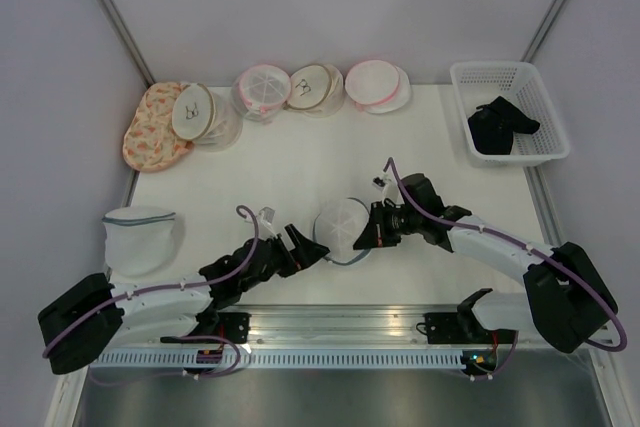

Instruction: Unzip the laundry bag and remove the bra

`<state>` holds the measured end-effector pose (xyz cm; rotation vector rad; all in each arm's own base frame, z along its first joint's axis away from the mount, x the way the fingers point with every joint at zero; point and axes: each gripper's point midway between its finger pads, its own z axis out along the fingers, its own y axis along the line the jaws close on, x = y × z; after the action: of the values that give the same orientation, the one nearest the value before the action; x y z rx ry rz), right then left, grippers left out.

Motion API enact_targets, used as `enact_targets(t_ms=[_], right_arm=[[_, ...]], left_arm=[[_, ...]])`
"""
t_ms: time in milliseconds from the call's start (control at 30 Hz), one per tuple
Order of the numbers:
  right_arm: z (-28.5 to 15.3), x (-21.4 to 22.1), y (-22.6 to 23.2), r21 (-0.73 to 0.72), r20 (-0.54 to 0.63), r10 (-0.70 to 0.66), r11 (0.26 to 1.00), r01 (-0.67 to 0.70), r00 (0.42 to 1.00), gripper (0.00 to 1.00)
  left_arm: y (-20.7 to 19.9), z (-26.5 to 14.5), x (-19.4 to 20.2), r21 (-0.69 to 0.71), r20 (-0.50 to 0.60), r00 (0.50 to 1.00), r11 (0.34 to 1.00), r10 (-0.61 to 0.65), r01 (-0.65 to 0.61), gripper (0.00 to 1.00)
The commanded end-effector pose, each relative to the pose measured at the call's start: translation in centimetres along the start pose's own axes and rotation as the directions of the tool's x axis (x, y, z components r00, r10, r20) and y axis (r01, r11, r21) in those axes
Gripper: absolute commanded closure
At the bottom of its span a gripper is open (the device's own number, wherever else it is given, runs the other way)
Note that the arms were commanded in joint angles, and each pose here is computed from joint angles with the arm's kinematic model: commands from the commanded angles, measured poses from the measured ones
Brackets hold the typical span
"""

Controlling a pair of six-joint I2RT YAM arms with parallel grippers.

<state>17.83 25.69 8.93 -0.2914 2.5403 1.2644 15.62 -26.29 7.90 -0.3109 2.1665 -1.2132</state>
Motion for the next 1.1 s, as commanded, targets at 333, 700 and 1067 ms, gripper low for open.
enact_targets(t_ms=[333,700,1067], right_arm=[[-0.6,2.2,1.3,-0.117,-0.099,-0.055,0.992,0.043,0.994,0.99],[-0.3,1.0,0.6,-0.063,-0.065,-0.050,0.997,0.046,0.997,1.00],[-5.7,-2.6,0.0,0.243,0.129,-0.144,0.964,0.109,0.981,0.02]], left_arm=[[-3.7,3.5,-1.8,0.172,0.000,0.999,0.984,0.049,-0.048,0.09],[-6.5,3.6,0.0,0.335,-0.102,0.994,0.942,0.026,0.009,0.98],[-4.9,2.2,-3.8,0.104,0.071,0.995,0.992,-0.077,0.070,0.98]])
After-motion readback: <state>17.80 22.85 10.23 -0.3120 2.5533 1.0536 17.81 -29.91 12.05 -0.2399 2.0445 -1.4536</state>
